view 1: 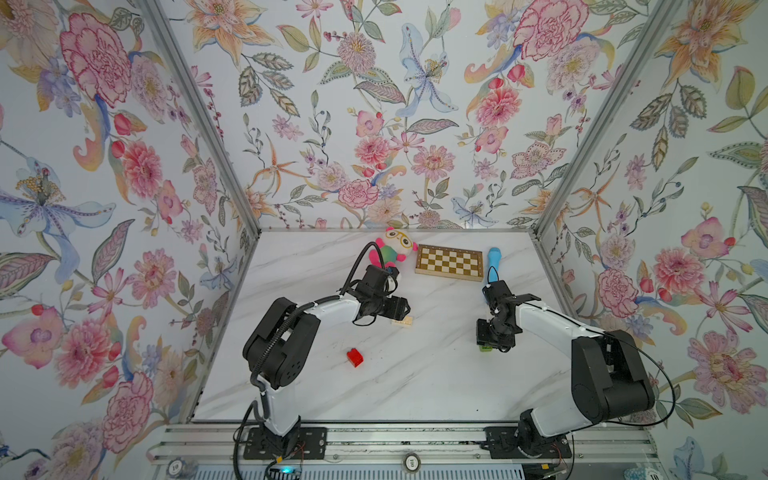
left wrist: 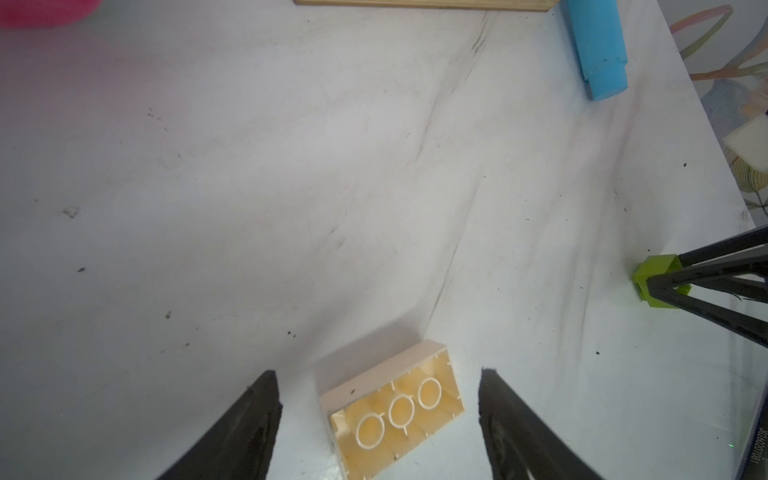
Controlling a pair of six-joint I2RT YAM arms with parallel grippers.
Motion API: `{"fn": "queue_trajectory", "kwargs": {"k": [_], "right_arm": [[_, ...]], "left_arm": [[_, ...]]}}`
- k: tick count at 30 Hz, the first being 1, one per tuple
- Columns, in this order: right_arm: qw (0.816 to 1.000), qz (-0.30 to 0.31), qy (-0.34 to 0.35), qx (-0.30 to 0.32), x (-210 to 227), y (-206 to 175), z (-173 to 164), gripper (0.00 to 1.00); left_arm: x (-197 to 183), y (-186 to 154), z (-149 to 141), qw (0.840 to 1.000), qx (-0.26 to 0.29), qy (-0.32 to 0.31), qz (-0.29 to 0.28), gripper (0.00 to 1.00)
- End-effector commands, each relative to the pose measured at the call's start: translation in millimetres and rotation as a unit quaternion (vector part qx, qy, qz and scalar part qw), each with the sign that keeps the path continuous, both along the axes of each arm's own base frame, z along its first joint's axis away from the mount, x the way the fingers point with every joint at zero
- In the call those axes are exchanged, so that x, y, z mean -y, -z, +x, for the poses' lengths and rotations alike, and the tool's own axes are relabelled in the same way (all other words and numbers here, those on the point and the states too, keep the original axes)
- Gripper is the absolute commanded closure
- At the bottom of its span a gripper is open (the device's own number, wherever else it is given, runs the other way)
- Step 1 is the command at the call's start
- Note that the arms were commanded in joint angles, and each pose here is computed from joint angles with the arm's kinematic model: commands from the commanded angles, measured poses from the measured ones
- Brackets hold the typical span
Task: Assemble the letter r with lego
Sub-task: Pick up the lego brick from the center of the board.
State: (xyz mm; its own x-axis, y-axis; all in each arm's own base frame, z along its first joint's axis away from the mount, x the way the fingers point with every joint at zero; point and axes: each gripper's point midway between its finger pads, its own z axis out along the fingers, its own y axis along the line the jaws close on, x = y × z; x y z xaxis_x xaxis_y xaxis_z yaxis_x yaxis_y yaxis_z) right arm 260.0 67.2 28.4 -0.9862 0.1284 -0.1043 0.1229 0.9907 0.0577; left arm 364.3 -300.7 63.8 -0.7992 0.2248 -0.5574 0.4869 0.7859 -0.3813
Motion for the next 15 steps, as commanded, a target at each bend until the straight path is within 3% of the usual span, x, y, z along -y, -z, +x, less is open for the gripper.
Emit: {"fn": "queue_trajectory", "kwargs": {"k": [1, 6, 15], "right_arm": [[1.0, -0.014, -0.005, -0.007, 1.8, -1.4, -0.9, 0.57], [1.0, -0.014, -0.009, -0.016, 0.5, 2.5, -0.6, 0.68], [1.0, 0.001, -0.005, 0.008, -7.1, -22.2, 3.9, 0.69]], "left_arm": [[-3.4, 2.8, 0.8, 1.0, -0.008, 0.007, 0.001, 0.23], [-2.5, 7.0, 2.8, 1.0, -0.012, 0.007, 0.002, 0.23], [-16.2, 4.8, 29.0, 0.999, -0.007, -0.02, 0.044, 0.26]]}}
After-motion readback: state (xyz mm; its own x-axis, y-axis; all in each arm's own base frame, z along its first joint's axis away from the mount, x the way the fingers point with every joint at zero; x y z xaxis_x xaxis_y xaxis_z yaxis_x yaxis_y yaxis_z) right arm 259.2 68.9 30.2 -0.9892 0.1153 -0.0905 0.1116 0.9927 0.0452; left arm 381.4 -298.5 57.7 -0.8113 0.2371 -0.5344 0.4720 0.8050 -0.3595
